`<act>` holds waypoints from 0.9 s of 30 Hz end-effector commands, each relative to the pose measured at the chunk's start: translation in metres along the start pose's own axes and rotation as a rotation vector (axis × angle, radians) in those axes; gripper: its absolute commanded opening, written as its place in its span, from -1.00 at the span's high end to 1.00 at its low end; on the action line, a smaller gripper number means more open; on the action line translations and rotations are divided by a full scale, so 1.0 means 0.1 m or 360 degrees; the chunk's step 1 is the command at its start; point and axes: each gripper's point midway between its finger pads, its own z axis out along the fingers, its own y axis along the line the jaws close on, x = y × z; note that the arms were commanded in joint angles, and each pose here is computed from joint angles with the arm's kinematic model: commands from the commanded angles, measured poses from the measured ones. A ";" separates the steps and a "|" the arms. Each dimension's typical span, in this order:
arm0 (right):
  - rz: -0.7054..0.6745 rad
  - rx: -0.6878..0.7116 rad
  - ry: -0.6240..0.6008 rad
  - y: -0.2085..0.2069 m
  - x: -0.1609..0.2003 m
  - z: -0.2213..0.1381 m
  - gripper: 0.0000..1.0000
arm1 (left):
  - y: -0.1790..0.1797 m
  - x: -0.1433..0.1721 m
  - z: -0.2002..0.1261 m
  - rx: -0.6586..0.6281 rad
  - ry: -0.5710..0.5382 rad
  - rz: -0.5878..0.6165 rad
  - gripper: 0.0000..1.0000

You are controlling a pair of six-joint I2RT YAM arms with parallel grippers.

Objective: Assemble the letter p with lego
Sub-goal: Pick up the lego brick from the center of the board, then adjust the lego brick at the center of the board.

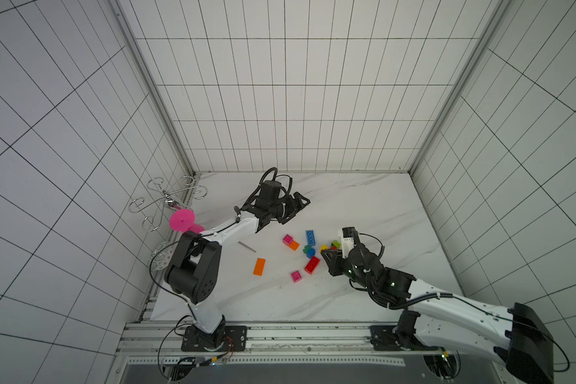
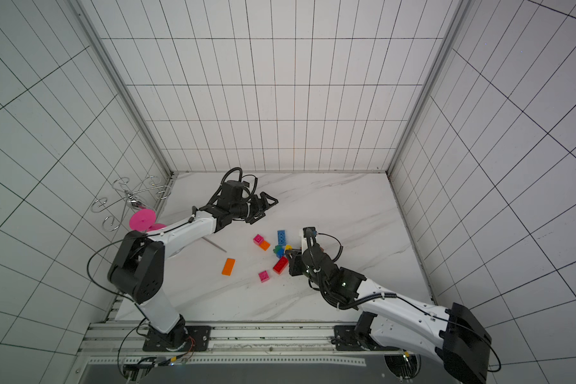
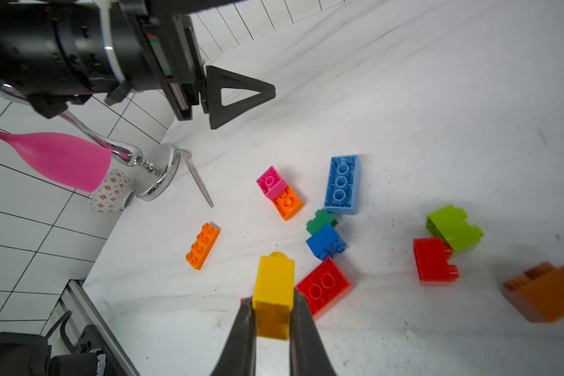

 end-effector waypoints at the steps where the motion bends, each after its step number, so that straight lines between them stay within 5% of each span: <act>1: -0.0010 0.0049 0.0119 -0.10 0.05 -0.16 1.00 | 0.06 -0.01 0.14 -0.0004 0.0098 0.0188 -0.84; 12: -0.0024 0.0076 0.0301 -0.21 0.09 -0.35 1.00 | 0.68 0.13 0.35 -0.0099 0.0197 0.0094 -0.85; 27: -0.0043 0.0066 0.0487 -0.12 0.18 -0.22 1.00 | 0.90 0.52 0.07 -0.0072 0.0217 -0.0005 -0.87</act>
